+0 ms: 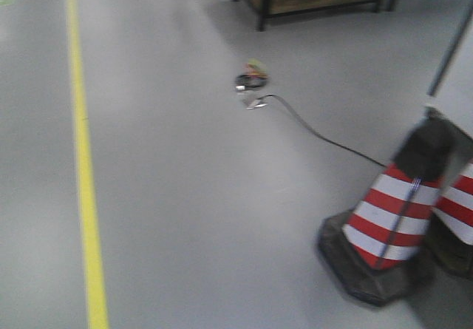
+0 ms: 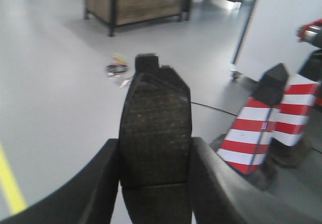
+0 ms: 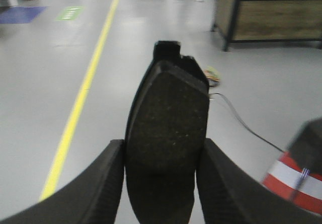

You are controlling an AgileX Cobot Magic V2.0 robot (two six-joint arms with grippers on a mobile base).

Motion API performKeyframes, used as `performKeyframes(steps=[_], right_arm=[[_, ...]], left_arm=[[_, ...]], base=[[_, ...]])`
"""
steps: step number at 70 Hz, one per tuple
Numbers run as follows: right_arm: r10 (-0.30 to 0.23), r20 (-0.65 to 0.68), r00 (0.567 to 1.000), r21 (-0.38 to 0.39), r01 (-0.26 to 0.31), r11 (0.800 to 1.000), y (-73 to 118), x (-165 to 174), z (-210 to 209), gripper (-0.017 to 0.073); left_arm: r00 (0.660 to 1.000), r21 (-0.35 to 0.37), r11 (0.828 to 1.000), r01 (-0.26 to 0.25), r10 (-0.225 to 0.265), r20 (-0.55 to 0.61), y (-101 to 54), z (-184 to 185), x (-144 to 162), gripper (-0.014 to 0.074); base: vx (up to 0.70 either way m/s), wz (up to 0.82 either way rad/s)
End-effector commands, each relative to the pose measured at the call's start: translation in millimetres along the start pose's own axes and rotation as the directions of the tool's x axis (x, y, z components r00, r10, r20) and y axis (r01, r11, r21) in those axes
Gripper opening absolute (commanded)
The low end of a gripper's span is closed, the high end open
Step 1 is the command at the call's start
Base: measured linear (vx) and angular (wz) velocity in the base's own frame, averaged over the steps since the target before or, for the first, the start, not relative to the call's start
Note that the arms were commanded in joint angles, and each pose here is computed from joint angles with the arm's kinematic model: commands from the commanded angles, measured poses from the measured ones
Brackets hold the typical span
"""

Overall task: Move and align brake pads A on conveyor
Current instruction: 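Turn and drive up to the conveyor belt holding both pads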

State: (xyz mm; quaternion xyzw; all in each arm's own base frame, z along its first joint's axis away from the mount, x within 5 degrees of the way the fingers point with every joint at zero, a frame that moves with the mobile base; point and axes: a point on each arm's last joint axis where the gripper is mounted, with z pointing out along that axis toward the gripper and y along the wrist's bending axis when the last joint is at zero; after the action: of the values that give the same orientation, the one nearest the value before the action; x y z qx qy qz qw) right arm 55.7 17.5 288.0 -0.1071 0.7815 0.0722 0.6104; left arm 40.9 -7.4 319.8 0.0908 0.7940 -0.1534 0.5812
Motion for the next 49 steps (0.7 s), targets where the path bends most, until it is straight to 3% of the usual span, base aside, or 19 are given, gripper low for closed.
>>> performKeyframes(steps=[1,49], right_arm=[[-0.011,0.115,0.993,0.025,0.008,1.0,-2.1,-17.2,-3.0,-0.0002],[-0.011,0.115,0.993,0.025,0.008,1.0,-2.1,-17.2,-3.0,-0.0002]], left_arm=[[0.994,0.031,0.999,-0.005,0.002,0.107,-3.9,-2.9,-16.7,-0.0006],[0.994,0.031,0.999,-0.005,0.002,0.107,-3.9,-2.9,-16.7,-0.0006]], base=[[0.2,-0.93],[0.18,-0.86]])
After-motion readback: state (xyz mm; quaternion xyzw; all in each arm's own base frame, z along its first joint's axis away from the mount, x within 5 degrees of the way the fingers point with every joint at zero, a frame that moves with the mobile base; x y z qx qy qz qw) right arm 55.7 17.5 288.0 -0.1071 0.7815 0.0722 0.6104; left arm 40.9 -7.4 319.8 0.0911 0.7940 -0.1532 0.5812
